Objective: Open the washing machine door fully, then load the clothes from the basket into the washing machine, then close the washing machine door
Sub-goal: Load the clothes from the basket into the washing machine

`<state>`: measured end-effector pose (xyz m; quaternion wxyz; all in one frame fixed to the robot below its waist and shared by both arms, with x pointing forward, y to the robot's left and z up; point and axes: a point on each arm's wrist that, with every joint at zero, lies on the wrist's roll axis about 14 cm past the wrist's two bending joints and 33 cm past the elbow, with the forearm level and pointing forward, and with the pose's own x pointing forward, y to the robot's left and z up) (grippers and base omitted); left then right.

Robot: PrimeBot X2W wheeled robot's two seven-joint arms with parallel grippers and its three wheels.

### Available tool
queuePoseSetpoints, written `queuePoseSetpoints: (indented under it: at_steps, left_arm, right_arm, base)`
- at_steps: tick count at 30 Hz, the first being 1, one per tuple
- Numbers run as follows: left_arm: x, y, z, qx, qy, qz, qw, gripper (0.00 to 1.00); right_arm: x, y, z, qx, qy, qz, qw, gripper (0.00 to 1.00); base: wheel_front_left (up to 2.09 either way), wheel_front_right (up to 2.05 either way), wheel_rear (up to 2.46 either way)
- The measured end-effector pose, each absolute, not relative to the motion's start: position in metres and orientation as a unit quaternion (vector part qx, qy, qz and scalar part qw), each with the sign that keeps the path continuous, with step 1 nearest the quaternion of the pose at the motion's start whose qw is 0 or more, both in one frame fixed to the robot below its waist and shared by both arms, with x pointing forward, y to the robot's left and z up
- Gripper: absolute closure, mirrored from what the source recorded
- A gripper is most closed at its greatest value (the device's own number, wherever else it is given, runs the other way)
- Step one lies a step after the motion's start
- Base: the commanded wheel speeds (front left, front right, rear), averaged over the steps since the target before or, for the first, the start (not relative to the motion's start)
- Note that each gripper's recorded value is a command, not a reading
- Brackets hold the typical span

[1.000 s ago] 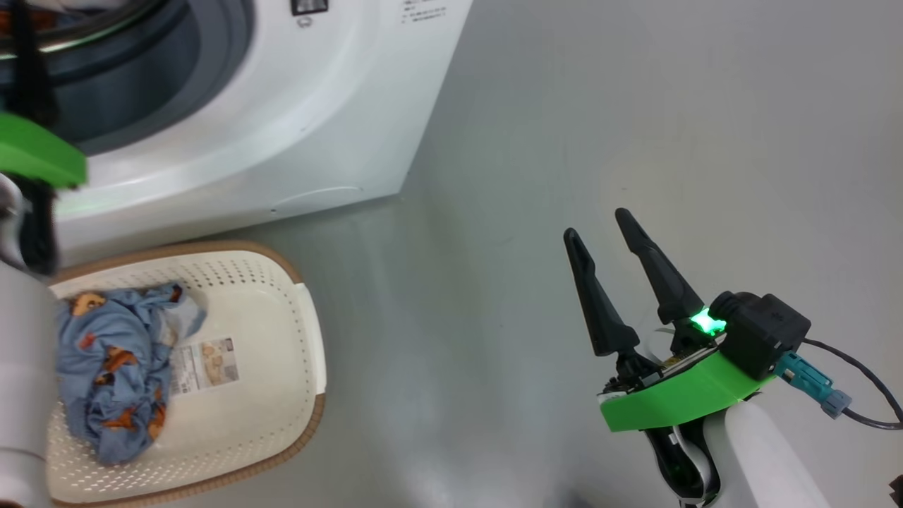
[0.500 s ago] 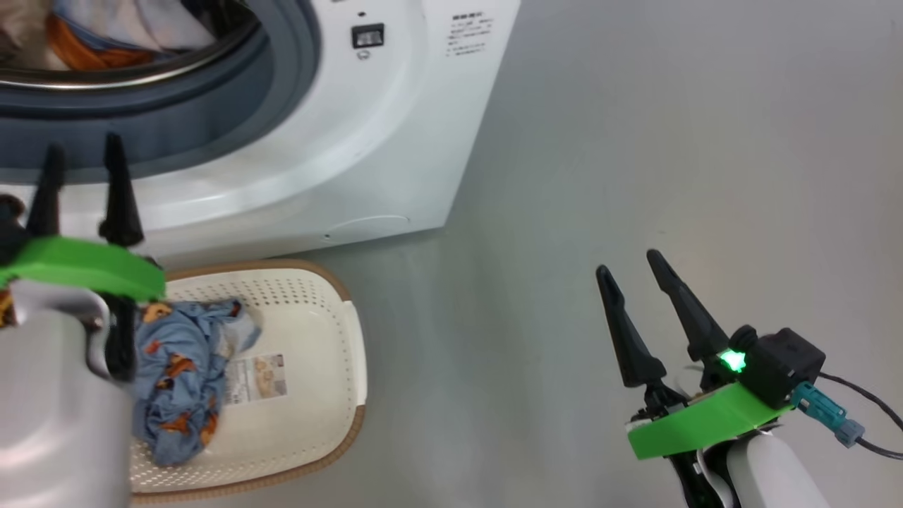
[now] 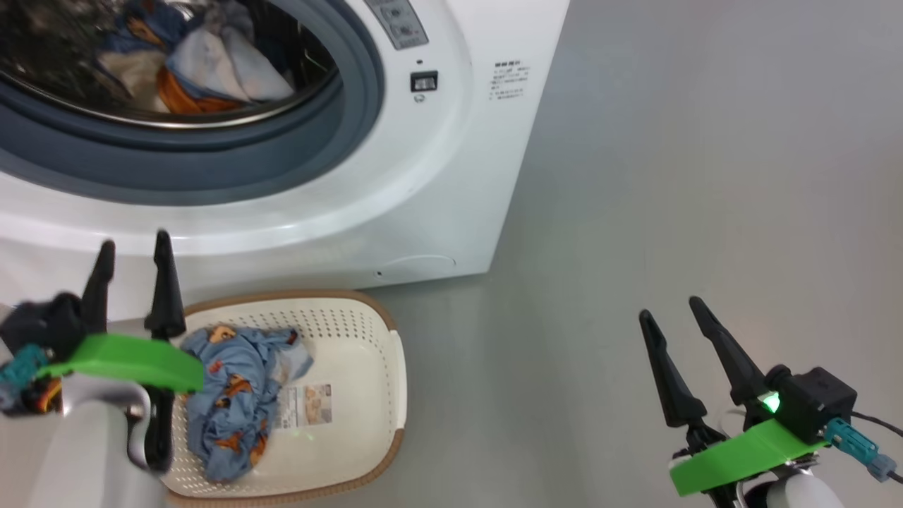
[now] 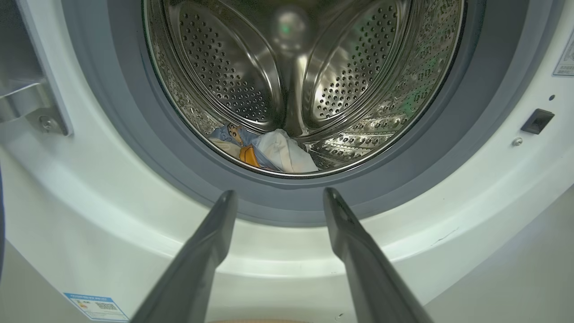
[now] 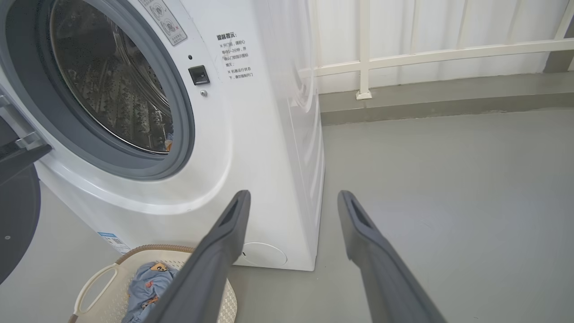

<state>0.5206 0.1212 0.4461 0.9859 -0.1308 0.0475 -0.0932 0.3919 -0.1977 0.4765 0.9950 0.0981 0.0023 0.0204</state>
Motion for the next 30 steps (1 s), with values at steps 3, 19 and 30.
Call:
queuePoseSetpoints:
  at_steps: [3, 19, 30]
  left_arm:
    - [0.505, 0.129, 0.449, -0.119, 0.045, -0.088, 0.988, 0.0]
    - [0.422, 0.167, 0.454, -0.103, 0.04, -0.051, 0.993, 0.0]
    - [0.381, 0.187, 0.45, -0.103, 0.044, -0.022, 0.994, 0.0]
  right_arm:
    - [0.385, -0.2, 0.479, 0.095, 0.0, 0.021, 0.995, 0.0]
    - [0.346, -0.215, 0.489, 0.101, -0.008, 0.008, 0.995, 0.0]
    - [0.331, -0.221, 0.486, 0.099, -0.004, 0.002, 0.995, 0.0]
  base:
    - [0.0, 0.0, 0.0]
    - [0.0, 0.0, 0.0]
    - [0.0, 0.0, 0.0]
